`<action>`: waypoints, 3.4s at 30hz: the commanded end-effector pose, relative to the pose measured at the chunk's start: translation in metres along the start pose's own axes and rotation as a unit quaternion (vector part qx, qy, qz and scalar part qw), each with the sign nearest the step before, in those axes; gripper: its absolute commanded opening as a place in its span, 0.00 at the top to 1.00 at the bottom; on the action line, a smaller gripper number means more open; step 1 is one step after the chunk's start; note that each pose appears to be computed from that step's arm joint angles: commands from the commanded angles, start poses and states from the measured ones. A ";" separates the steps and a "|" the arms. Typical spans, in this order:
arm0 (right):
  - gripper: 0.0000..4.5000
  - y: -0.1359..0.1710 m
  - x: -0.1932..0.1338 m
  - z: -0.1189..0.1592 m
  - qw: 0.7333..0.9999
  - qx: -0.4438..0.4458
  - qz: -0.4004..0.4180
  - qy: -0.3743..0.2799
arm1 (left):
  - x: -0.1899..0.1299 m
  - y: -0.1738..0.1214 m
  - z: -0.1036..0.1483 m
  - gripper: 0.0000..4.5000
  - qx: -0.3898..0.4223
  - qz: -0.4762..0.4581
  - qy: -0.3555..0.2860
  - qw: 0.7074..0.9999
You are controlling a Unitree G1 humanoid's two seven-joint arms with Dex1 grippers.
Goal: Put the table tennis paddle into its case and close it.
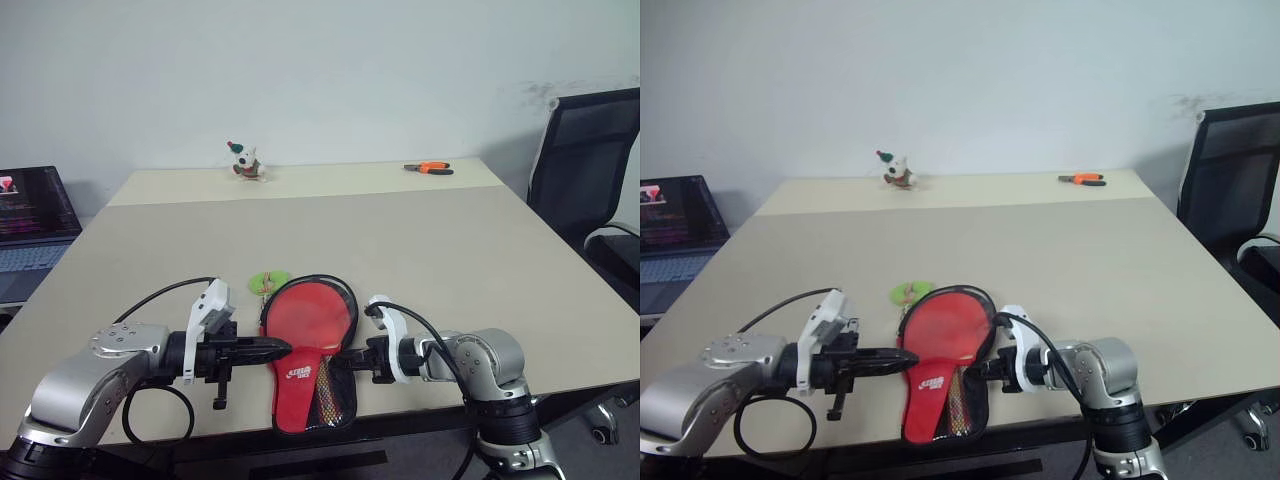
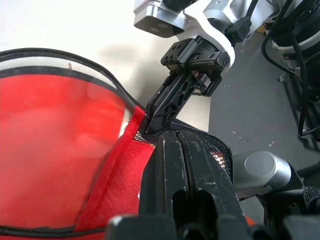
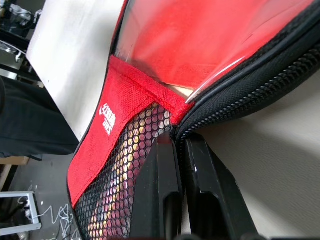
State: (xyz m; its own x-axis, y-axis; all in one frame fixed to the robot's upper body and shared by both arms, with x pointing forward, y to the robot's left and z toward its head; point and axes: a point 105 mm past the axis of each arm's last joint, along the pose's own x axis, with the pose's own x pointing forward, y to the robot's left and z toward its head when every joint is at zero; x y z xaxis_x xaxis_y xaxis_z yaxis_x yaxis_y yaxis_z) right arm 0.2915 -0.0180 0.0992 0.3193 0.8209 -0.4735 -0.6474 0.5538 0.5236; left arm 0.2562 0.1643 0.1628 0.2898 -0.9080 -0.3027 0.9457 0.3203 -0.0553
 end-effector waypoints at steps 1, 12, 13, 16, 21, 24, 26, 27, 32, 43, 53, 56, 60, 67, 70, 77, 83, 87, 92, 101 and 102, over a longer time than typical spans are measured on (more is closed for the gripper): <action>1.00 0.005 -0.001 0.003 1.000 -0.005 0.008 -0.011 | -0.002 -0.003 0.010 1.00 0.019 -0.002 -0.005 1.000; 0.44 0.005 -0.016 0.014 0.998 -0.011 -0.013 -0.054 | -0.001 -0.003 0.009 1.00 0.020 0.014 -0.013 1.000; 0.38 0.009 -0.023 0.015 0.998 -0.041 -0.011 -0.056 | -0.002 -0.002 0.009 1.00 0.020 0.019 -0.014 1.000; 0.14 0.015 -0.040 0.016 0.990 -0.134 -0.012 -0.053 | -0.004 0.001 0.009 1.00 0.019 0.036 -0.020 0.999; 0.01 0.033 -0.061 0.053 0.969 -0.215 0.038 -0.119 | -0.012 0.026 0.016 1.00 0.018 0.114 -0.047 0.992; 0.01 0.044 -0.047 0.072 0.960 -0.226 0.065 -0.149 | -0.019 0.056 0.015 1.00 0.015 0.199 -0.049 0.979; 0.01 0.045 -0.030 0.077 0.960 -0.225 0.065 -0.152 | -0.025 0.076 0.014 1.00 0.016 0.252 -0.046 0.967; 0.01 0.044 -0.023 0.078 0.961 -0.223 0.064 -0.152 | -0.027 0.082 0.014 1.00 0.018 0.268 -0.043 0.962; 0.00 0.035 0.014 0.070 0.965 -0.223 0.041 -0.133 | -0.034 0.114 0.011 0.72 -0.005 0.336 -0.047 0.941; 0.00 0.012 0.026 0.063 0.963 -0.243 -0.013 -0.116 | -0.008 0.170 -0.002 0.00 -0.110 0.385 -0.054 0.915; 0.00 0.010 0.028 0.063 0.962 -0.245 -0.030 -0.116 | 0.040 0.185 -0.004 0.00 -0.132 0.322 -0.019 0.937; 0.00 0.010 0.028 0.062 0.962 -0.244 -0.032 -0.117 | 0.046 0.186 -0.007 0.00 -0.130 0.317 -0.009 0.939; 0.00 0.007 0.026 0.063 0.962 -0.243 -0.042 -0.121 | 0.051 0.185 -0.015 0.09 -0.129 0.315 0.004 0.940; 0.00 0.012 0.025 0.061 0.958 -0.259 -0.032 -0.117 | 0.047 0.187 -0.023 0.62 -0.130 0.331 0.007 0.935; 0.00 0.011 0.028 0.055 0.957 -0.268 -0.031 -0.102 | 0.044 0.191 -0.019 0.85 -0.124 0.349 0.001 0.929; 0.00 -0.014 0.040 0.028 0.959 -0.274 -0.052 -0.038 | 0.048 0.208 0.016 1.00 -0.034 0.429 0.001 0.903; 0.00 -0.027 0.049 0.007 0.961 -0.273 -0.054 0.005 | 0.080 0.205 0.053 1.00 0.039 0.437 0.002 0.898; 0.00 -0.030 0.056 -0.006 0.960 -0.273 -0.050 0.029 | 0.108 0.195 0.074 1.00 0.115 0.418 0.013 0.901; 0.00 -0.027 0.062 -0.022 0.960 -0.271 -0.044 0.051 | 0.142 0.178 0.096 1.00 0.223 0.382 0.036 0.896; 0.00 -0.024 0.061 -0.034 0.963 -0.258 -0.045 0.057 | 0.207 0.128 0.111 1.00 0.334 0.254 0.027 0.907; 0.00 -0.024 0.060 -0.035 0.964 -0.257 -0.046 0.057 | 0.216 0.118 0.113 1.00 0.339 0.231 0.020 0.912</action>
State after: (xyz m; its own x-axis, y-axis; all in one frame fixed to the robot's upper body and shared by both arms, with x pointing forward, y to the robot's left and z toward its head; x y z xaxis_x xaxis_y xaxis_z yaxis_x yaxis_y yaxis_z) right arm 0.3211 0.0244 0.0878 0.4217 0.8033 -0.4205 -0.8952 0.4426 -0.0521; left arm 0.4565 0.0085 0.1633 0.7522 -0.6057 -0.2595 0.6087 0.4879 0.6256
